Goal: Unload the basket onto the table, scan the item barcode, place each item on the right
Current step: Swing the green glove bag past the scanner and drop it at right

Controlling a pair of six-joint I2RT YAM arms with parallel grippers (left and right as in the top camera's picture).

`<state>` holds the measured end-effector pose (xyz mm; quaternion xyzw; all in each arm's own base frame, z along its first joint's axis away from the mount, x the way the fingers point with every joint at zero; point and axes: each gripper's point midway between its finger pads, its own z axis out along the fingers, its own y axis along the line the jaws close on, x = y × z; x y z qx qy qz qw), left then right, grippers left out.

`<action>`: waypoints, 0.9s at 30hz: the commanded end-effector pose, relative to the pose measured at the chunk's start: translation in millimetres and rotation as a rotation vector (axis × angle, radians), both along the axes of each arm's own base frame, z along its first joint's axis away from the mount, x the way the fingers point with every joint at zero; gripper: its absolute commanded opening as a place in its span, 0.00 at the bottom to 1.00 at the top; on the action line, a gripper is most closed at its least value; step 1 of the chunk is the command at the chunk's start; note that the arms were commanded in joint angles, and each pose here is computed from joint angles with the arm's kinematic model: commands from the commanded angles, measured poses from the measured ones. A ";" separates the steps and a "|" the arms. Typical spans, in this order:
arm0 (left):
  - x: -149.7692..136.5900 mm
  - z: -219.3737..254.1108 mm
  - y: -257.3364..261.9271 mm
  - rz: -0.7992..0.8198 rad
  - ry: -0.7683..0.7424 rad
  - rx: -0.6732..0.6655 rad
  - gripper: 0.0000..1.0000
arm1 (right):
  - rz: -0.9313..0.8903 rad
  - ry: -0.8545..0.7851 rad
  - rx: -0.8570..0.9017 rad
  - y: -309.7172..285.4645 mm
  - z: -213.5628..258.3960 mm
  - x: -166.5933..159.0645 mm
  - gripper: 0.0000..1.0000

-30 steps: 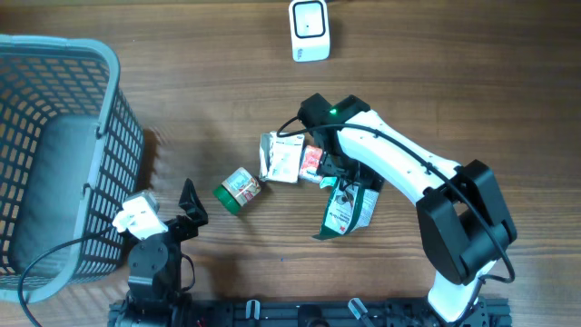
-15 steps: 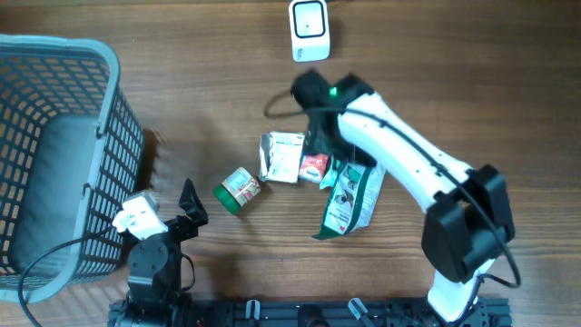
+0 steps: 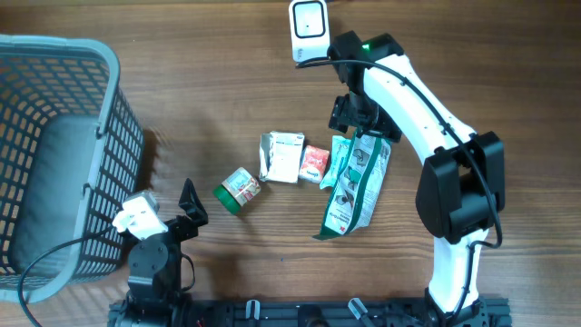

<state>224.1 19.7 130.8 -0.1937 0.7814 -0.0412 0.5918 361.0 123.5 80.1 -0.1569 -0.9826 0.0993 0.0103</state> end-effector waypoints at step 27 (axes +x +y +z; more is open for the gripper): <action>-0.1 0.9 0.7 0.007 -0.009 -0.007 1.00 | -0.550 0.573 0.360 115.8 8.3 -99.2 0.04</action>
